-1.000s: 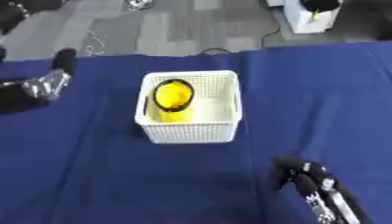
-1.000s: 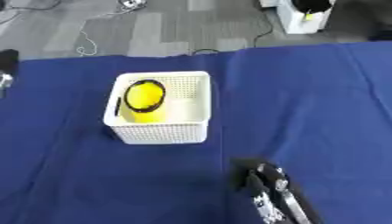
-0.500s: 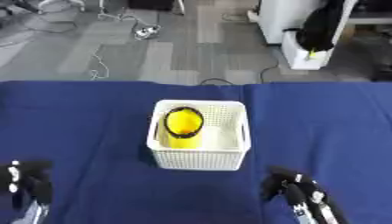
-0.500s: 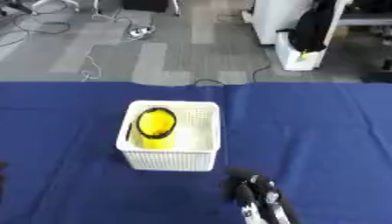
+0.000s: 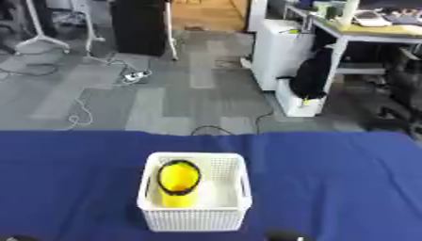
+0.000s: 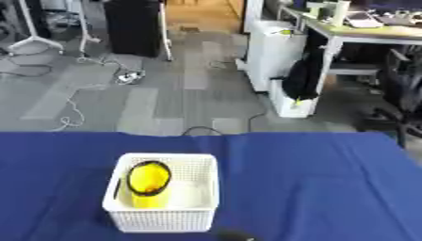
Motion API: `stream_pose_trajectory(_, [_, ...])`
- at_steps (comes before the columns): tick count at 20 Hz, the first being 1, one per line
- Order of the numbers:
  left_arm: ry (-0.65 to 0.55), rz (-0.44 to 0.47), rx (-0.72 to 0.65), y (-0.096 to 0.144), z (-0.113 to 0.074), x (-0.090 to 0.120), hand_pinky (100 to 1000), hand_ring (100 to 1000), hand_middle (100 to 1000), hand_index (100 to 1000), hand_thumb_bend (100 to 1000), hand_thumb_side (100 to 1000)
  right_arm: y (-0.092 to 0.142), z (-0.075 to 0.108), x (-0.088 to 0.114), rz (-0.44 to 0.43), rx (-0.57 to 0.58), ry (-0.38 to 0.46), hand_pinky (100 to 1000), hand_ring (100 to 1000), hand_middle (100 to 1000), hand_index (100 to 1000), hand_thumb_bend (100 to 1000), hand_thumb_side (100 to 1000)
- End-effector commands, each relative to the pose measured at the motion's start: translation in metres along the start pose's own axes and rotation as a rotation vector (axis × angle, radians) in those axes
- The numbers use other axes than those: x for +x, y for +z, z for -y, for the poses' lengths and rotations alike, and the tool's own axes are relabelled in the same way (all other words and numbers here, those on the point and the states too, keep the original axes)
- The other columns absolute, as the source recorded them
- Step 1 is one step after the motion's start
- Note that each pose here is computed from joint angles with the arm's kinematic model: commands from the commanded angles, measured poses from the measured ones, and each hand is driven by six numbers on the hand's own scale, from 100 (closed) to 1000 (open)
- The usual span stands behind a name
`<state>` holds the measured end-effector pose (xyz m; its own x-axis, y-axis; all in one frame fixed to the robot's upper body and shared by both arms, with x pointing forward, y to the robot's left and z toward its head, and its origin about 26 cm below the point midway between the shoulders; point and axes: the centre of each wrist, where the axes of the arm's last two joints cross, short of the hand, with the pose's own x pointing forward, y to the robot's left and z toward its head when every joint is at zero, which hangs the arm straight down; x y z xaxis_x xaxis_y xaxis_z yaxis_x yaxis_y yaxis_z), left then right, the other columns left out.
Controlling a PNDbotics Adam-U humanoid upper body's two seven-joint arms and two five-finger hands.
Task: Pick up objects on the table and place them in the box.
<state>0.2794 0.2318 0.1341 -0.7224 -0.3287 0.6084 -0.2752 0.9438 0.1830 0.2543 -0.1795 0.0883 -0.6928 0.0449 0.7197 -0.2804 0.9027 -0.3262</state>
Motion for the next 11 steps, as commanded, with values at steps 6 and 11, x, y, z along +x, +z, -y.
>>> stream_pose_trajectory(6, [0.044,0.0,-0.013,-0.0003,0.0081,0.0072,100,100,100,376,100,632,-0.001,0.0006,0.0034,0.055,0.029,-0.039,136,283,314,512,100,734])
stream_pose_trajectory(11, [0.063,-0.007,-0.023,0.0017,0.007,0.0062,100,100,100,372,100,625,0.0007,0.0026,0.0029,0.066,0.066,-0.044,100,207,207,403,100,720])
